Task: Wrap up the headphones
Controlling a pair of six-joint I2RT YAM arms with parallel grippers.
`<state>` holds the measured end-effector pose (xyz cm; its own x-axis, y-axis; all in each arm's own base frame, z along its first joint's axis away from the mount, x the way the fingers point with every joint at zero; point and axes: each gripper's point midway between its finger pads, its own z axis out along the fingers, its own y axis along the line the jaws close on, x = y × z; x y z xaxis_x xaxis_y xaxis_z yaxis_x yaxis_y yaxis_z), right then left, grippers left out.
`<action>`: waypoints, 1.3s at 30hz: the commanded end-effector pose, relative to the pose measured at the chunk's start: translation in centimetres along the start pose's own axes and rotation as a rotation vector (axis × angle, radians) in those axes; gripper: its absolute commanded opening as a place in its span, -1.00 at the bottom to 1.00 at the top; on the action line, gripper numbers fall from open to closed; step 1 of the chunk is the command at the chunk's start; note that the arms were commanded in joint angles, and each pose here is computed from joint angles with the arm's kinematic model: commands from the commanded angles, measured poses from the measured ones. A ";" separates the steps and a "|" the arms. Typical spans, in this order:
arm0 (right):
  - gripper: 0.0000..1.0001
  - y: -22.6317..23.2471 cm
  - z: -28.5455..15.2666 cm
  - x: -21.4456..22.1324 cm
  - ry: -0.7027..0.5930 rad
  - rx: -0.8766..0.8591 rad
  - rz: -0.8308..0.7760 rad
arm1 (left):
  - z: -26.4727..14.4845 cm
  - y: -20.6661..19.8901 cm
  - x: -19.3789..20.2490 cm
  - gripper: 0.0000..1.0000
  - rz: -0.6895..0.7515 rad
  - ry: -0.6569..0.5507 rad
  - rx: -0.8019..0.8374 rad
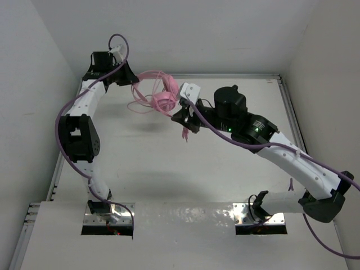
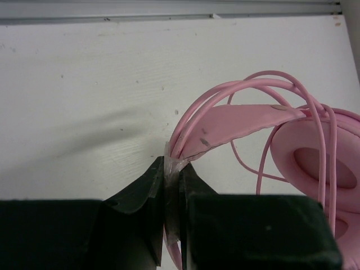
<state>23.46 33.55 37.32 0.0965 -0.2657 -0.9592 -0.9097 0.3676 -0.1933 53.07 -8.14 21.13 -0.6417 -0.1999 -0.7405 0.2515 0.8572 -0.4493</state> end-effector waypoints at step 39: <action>-1.00 -7.8 8.9 -17.1 -0.365 0.303 -0.205 | -2.6 -1.3 -0.2 -1.00 0.071 -0.034 0.136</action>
<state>28.26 45.94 49.87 0.3581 -0.0696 -0.9311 -0.8449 0.4004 -0.3549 53.17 -6.20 20.18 -0.6329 -0.2361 -0.7374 0.2471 0.8410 -0.4813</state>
